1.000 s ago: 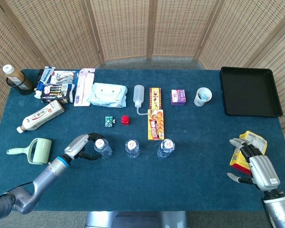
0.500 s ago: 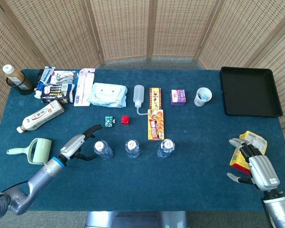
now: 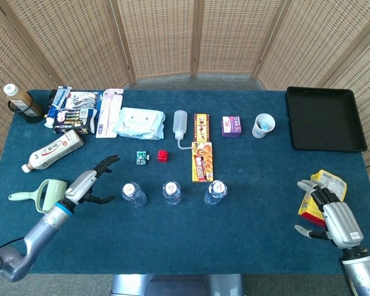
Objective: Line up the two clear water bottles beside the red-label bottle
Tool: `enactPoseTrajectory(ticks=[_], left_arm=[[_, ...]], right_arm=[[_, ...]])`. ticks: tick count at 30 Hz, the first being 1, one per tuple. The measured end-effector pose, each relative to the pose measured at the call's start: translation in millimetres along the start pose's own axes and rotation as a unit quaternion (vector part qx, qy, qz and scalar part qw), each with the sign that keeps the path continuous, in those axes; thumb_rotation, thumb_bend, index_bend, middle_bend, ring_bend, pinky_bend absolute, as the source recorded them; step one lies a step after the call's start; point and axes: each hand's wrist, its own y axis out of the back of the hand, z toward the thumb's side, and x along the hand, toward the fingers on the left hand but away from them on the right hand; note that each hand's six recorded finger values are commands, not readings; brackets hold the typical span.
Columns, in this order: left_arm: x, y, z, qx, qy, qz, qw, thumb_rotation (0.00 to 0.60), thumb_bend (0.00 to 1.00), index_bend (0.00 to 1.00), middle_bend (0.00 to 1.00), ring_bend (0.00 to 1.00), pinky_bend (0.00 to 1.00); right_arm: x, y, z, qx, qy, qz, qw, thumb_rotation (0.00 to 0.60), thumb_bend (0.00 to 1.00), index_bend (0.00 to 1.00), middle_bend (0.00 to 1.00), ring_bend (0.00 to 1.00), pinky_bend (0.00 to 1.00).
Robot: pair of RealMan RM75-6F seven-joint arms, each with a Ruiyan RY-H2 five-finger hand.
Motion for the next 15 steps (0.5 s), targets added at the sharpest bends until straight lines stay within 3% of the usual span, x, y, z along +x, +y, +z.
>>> enactPoseTrajectory(ticks=[6,11,15], left_arm=[[-39,40,-9,0.027,0.021,0.025,0.9991,0.600,0.16,0.00,0.00,0.00,0.11],[-85,84,-3,0.075,0.027,0.088,0.9929,0.600,0.13,0.00,0.00,0.00,0.09],[-122,110,5,0.132,0.041,0.157,0.9780,0.600,0.13,0.00,0.00,0.00,0.09]], right_arm=[[1,3,-1,0.008,-0.002,-0.006,0.9999,0.600,0.03,0.15,0.14,0.12,0.16],[0,5,-1,0.021,-0.007,-0.015,0.9996,0.600,0.02,0.15,0.14,0.12,0.16],[0,7,-1,0.035,-0.013,-0.024,0.9990,0.600,0.02,0.15,0.14,0.12,0.16]])
